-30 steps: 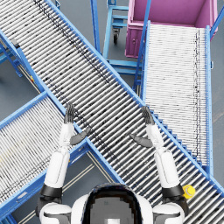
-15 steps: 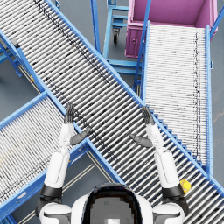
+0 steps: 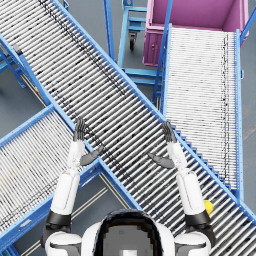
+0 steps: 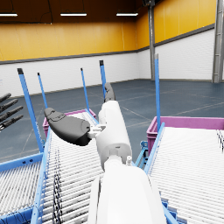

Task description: Pick up the oil and place it on the left assembly line, put the cola on the right, and keep Sprite still

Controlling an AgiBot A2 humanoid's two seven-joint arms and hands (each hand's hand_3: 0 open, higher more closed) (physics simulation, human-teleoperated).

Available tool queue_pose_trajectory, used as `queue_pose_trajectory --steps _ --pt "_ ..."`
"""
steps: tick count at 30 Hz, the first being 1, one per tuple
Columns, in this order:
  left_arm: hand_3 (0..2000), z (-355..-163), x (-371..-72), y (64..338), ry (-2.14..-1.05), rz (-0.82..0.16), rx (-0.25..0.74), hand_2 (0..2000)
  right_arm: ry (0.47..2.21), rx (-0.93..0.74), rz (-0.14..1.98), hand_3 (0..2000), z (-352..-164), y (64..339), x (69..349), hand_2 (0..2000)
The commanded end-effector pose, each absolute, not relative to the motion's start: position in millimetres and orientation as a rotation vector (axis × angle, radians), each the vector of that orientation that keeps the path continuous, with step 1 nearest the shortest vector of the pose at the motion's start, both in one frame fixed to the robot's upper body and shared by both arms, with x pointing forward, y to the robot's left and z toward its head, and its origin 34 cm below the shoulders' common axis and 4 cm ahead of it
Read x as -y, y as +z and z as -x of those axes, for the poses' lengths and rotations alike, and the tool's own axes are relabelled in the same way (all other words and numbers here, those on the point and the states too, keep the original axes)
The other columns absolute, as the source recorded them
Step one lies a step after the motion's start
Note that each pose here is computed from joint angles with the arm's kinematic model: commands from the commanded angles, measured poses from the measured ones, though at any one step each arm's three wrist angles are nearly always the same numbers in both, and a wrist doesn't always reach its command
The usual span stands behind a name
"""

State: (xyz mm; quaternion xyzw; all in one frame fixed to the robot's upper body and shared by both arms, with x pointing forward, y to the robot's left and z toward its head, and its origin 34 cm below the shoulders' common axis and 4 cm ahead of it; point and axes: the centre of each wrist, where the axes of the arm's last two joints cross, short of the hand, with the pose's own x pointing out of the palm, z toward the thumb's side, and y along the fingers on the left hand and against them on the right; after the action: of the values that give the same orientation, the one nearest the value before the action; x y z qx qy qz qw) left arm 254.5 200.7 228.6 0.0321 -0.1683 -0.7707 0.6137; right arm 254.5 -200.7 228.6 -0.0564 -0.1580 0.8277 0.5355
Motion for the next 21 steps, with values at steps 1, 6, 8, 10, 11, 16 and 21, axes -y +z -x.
queue_pose_trajectory --steps 1,6,8,10,11,16,21 --pt "0 -254.5 -200.7 228.6 -1.777 -0.074 0.388 0 1.971 0.376 0.134 0 -254.5 228.6 200.7 0" --pt "0 -254.5 -200.7 228.6 -1.777 -0.074 0.388 0 1.971 0.376 0.134 0 -254.5 228.6 200.7 0" --pt "0 -254.5 -200.7 228.6 -1.777 -0.074 0.388 0 1.971 0.376 0.134 0 -254.5 228.6 200.7 0" --pt "0 -254.5 -200.7 228.6 -1.777 -0.074 0.388 0 1.971 0.376 0.134 0 -254.5 228.6 200.7 0" --pt "0 -254.5 -200.7 228.6 -1.777 -0.074 0.388 0 1.971 0.376 0.134 0 -254.5 228.6 200.7 0" --pt "0 -254.5 -200.7 228.6 -1.777 -0.074 0.388 0 1.971 0.376 0.134 0 -254.5 228.6 200.7 0" --pt "0 -254.5 -200.7 228.6 -1.777 -0.074 0.388 0 1.971 0.376 0.134 0 -254.5 228.6 200.7 0"
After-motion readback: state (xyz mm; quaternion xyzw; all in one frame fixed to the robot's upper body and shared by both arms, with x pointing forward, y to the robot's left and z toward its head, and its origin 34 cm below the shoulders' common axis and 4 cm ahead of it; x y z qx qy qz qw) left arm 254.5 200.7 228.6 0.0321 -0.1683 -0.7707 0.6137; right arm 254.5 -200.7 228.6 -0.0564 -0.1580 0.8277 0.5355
